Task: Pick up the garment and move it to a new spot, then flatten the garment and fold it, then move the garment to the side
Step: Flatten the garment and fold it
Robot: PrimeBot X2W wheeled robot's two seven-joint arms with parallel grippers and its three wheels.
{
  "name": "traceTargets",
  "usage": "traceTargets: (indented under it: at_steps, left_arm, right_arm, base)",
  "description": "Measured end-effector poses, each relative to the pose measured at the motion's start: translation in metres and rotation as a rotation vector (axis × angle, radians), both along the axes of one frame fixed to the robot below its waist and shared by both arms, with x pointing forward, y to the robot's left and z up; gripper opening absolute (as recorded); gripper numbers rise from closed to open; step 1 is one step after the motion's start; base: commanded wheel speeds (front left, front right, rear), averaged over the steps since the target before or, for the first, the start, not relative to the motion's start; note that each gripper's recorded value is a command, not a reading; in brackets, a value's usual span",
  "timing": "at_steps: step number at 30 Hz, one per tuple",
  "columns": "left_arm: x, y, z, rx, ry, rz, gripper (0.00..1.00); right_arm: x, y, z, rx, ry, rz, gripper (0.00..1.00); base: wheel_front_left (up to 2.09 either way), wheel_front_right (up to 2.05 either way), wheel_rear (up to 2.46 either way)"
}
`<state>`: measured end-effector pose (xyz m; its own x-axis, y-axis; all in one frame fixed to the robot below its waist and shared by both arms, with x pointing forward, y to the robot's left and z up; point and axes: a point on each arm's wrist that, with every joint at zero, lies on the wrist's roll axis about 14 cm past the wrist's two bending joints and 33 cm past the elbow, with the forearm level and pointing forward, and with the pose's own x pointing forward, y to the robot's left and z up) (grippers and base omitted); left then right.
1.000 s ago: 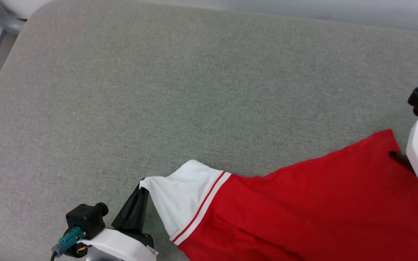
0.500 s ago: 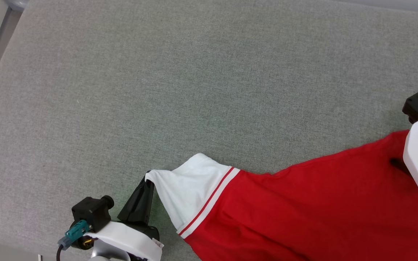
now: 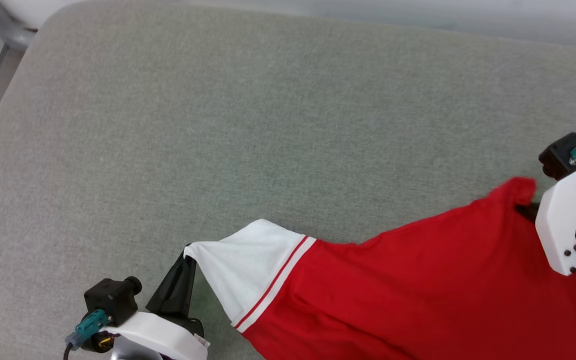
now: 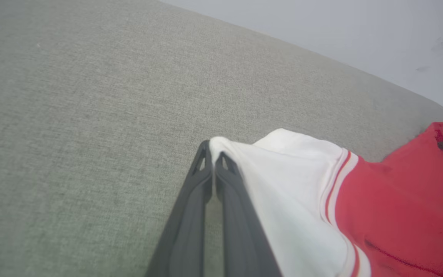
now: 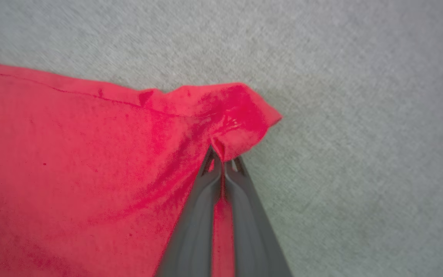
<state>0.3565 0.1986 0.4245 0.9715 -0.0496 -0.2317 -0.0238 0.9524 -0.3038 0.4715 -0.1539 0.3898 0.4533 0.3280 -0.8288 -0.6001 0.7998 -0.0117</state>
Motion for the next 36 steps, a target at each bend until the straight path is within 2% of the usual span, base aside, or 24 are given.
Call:
traceTargets:
  at_steps: [10,18,28,36]
  left_arm:
    - [0.012,-0.001,0.060,0.047,-0.176,-0.061,0.00]
    - [0.036,-0.007,0.166,0.137,-0.463,-0.148,0.00]
    - [0.063,-0.021,0.309,0.245,-0.822,-0.244,0.00]
    - [0.085,-0.033,0.370,0.307,-0.943,-0.303,0.00]
  right_arm:
    - [0.006,0.001,0.086,0.209,-0.298,-0.068,0.00]
    - [0.004,-0.011,0.167,0.332,-0.558,-0.123,0.00]
    - [0.012,-0.020,0.253,0.435,-0.809,-0.163,0.00]
    - [0.021,-0.020,0.303,0.474,-0.949,-0.170,0.00]
  base:
    - [0.00,0.00,0.00]
    - [0.00,0.00,0.00]
    - [0.00,0.00,0.00]
    - [0.00,0.00,0.00]
